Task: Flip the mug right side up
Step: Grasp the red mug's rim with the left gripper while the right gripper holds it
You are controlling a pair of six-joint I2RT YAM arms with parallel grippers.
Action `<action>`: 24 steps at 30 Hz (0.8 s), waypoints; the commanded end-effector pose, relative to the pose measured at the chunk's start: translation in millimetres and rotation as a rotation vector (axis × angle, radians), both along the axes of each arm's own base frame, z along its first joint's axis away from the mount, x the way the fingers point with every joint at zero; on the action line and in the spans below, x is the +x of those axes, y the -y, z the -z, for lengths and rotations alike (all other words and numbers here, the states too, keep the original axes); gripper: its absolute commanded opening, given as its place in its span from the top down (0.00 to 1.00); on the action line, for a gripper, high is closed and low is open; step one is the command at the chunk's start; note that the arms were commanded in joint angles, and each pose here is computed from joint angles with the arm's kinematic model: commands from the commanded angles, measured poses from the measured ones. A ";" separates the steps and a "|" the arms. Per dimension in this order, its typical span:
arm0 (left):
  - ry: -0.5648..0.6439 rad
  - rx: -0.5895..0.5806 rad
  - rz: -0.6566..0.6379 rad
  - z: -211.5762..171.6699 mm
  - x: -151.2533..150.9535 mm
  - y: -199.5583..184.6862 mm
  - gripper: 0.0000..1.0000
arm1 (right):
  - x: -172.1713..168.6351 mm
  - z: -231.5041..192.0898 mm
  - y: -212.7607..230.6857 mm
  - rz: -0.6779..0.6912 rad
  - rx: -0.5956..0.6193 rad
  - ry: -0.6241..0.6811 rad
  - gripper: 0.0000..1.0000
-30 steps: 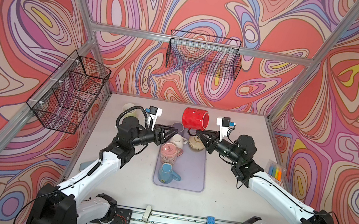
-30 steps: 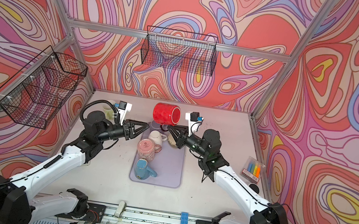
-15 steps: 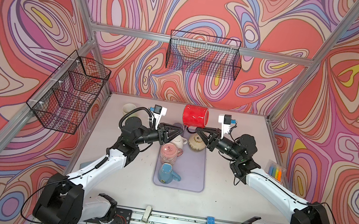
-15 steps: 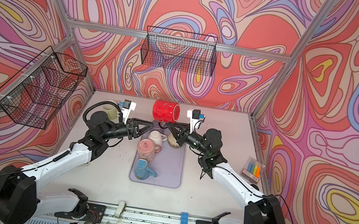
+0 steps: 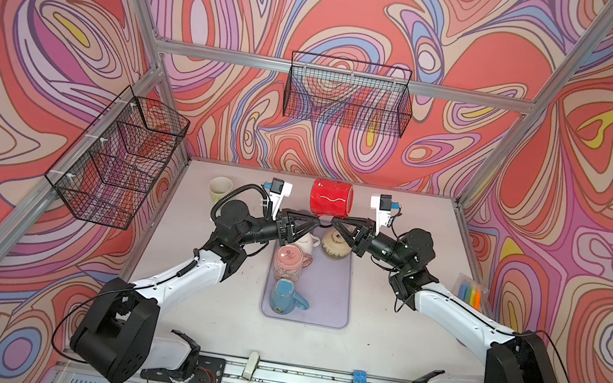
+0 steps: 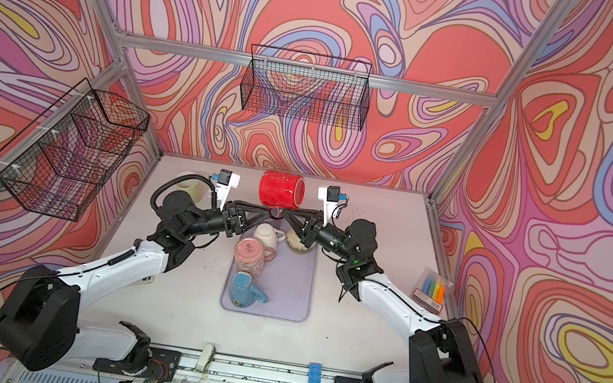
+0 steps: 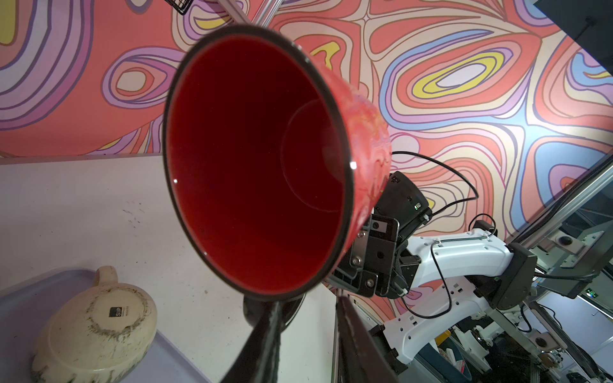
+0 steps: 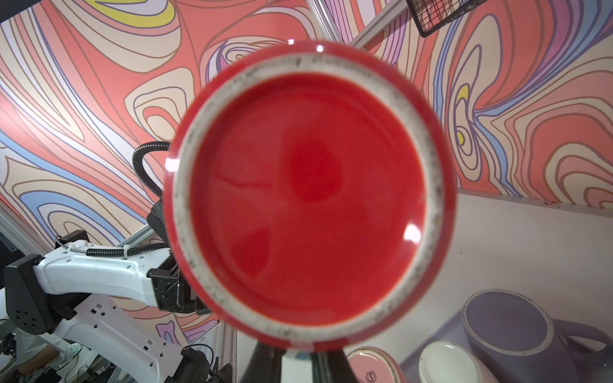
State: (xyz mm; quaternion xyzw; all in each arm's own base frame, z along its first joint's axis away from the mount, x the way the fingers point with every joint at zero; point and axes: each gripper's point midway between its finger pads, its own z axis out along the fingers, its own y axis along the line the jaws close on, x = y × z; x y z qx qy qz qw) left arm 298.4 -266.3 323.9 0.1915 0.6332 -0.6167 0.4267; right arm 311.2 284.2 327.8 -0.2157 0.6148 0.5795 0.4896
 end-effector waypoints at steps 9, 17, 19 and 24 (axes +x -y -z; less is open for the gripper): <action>0.082 0.068 -0.056 -10.9 1.7 -4.0 0.60 | -14.6 -43.5 3.9 -0.019 0.048 0.154 0.95; 0.081 0.100 -0.065 -5.7 2.9 -4.1 0.59 | -15.9 -45.5 3.4 -0.028 0.050 0.158 0.95; 0.074 0.096 -0.066 -3.2 4.8 -3.9 0.59 | -16.7 -46.5 2.8 -0.037 0.055 0.157 0.95; 0.065 0.089 -0.054 1.3 7.3 -0.7 0.59 | -20.5 -43.5 -1.8 -0.085 0.048 0.153 0.95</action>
